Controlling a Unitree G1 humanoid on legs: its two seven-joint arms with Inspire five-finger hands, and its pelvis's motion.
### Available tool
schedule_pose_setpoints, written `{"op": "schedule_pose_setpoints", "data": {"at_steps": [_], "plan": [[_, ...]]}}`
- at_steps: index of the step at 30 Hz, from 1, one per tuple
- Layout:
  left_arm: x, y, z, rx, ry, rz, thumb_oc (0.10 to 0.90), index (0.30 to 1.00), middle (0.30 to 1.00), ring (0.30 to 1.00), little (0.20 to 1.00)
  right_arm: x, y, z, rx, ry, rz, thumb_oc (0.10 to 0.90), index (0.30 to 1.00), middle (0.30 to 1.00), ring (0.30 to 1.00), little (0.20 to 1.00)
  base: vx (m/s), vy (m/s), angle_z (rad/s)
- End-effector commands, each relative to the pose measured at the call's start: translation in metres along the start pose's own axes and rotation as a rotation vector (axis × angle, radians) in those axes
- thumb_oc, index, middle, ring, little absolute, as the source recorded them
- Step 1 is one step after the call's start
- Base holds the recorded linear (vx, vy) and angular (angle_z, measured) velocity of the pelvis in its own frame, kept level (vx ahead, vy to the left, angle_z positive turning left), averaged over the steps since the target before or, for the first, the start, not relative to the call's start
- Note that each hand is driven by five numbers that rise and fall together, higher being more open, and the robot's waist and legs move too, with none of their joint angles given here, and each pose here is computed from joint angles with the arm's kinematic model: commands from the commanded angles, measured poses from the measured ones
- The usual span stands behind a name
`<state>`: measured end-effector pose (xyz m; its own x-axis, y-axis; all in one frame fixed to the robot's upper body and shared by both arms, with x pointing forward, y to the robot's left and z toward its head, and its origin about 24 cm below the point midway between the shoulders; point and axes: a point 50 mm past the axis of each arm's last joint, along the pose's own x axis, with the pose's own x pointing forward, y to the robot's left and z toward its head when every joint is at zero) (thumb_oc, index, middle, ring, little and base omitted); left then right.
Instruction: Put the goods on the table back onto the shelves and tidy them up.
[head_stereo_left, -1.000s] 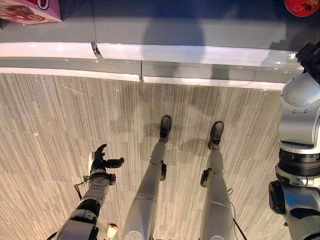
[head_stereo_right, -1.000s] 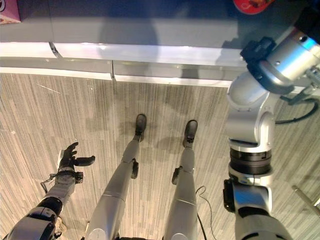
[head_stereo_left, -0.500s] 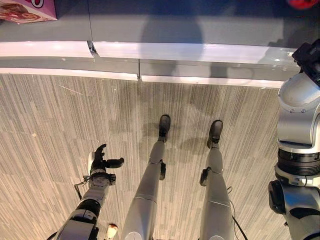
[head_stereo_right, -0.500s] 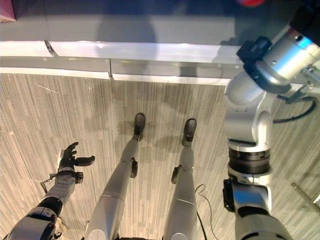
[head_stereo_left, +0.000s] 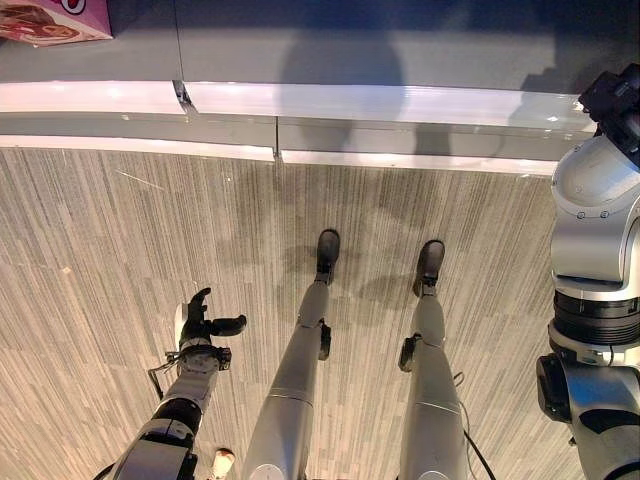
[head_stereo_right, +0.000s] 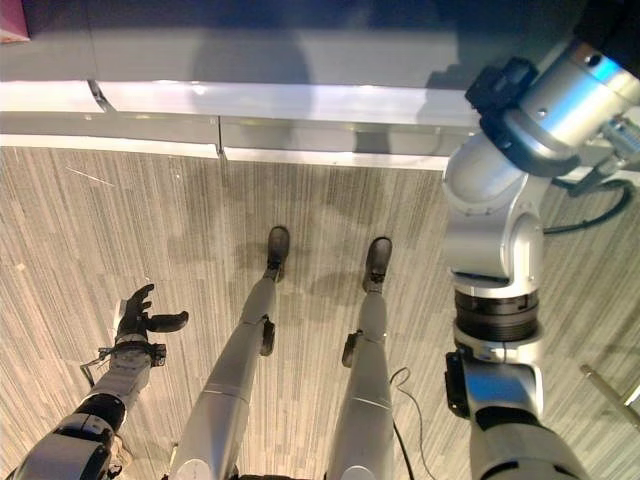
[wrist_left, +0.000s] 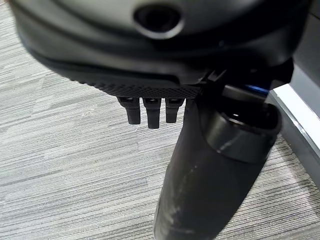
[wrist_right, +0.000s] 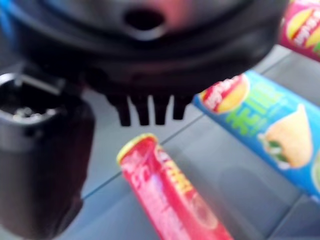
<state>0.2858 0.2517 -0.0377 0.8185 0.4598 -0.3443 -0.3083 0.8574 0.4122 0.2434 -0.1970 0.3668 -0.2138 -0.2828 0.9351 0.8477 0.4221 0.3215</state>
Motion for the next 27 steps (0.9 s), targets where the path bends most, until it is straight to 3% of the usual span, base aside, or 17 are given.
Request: {"op": "schedule_pose_setpoints", "data": {"at_steps": [1, 12, 27], "plan": [[-0.007, 0.019, -0.044, 0.062, 0.182, 0.094, 0.8, 0.9, 0.9, 0.9, 0.9, 0.019, -0.017, 0.021, 0.08, -0.135, -0.158, 0.8, 0.9, 0.9, 0.9, 0.9, 0.0, 0.0, 0.0], [-0.005, 0.018, -0.04, 0.059, 0.179, 0.097, 0.8, 0.9, 0.9, 0.9, 0.9, 0.012, -0.011, 0.018, 0.151, -0.084, -0.099, 0.8, 0.9, 0.9, 0.9, 0.9, 0.0, 0.0, 0.0], [-0.011, 0.01, -0.048, 0.047, 0.203, 0.062, 0.8, 0.9, 0.9, 0.9, 0.9, -0.052, 0.0, -0.019, 0.254, 0.207, 0.184, 0.8, 0.9, 0.9, 0.9, 0.9, 0.02, -0.011, -0.01]]}}
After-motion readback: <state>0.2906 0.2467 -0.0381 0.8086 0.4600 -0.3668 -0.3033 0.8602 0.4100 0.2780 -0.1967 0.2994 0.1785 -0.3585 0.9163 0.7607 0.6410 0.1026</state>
